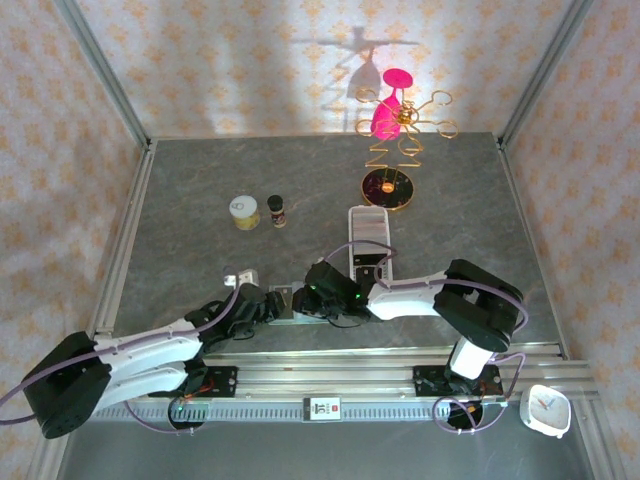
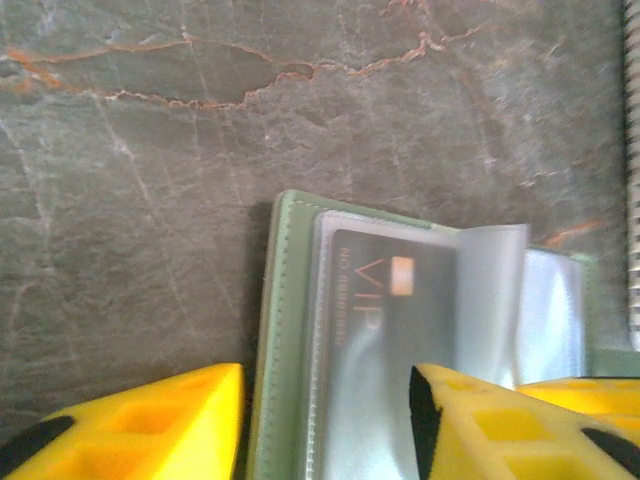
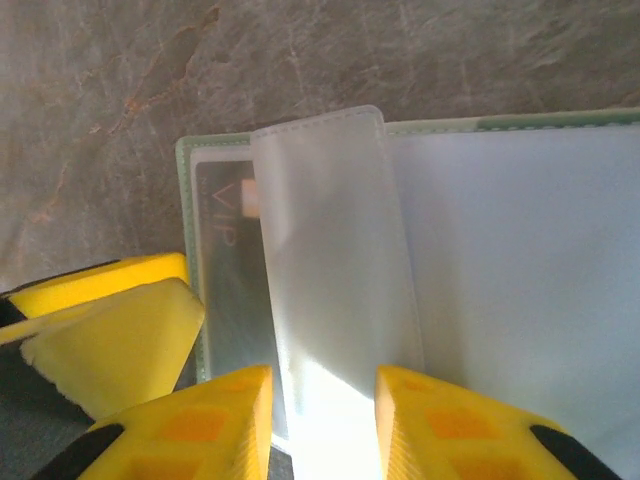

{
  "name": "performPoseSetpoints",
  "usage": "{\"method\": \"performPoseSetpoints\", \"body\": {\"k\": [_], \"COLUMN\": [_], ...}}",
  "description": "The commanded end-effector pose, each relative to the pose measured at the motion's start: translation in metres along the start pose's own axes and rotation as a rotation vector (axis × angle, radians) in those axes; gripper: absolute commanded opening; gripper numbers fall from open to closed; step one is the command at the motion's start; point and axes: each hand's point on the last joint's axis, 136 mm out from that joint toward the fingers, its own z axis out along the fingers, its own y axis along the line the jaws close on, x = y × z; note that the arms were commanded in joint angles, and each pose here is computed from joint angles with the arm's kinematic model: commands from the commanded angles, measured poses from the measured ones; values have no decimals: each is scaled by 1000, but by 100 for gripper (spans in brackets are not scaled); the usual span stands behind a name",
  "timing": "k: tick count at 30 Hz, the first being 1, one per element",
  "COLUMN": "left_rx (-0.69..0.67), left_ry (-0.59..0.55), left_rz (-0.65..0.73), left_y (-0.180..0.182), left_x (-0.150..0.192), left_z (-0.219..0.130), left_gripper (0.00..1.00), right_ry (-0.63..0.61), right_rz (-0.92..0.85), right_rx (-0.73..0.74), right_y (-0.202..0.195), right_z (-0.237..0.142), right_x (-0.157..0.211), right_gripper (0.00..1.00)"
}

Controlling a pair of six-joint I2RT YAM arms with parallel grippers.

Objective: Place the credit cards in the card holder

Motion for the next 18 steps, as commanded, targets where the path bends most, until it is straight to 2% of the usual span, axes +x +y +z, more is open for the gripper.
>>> {"method": "performPoseSetpoints", "body": {"k": [1, 10, 18], "left_rx": [-102, -137, -199], "left_ry": [-4, -88, -152], "left_rz": [-25, -90, -122], "left_y": [28, 38, 50], "left_x": [5, -9, -20], "left_z": [-3, -15, -27], "left_gripper": [54, 39, 35], "right_ry": [-6, -8, -1], "right_rz": [13, 4, -11], "right_rx": [-43, -117, -148], "right_y": [14, 36, 51], "right_z": [5, 7, 17], "right_x": [-2, -5, -6], "right_gripper": [31, 26, 25]}}
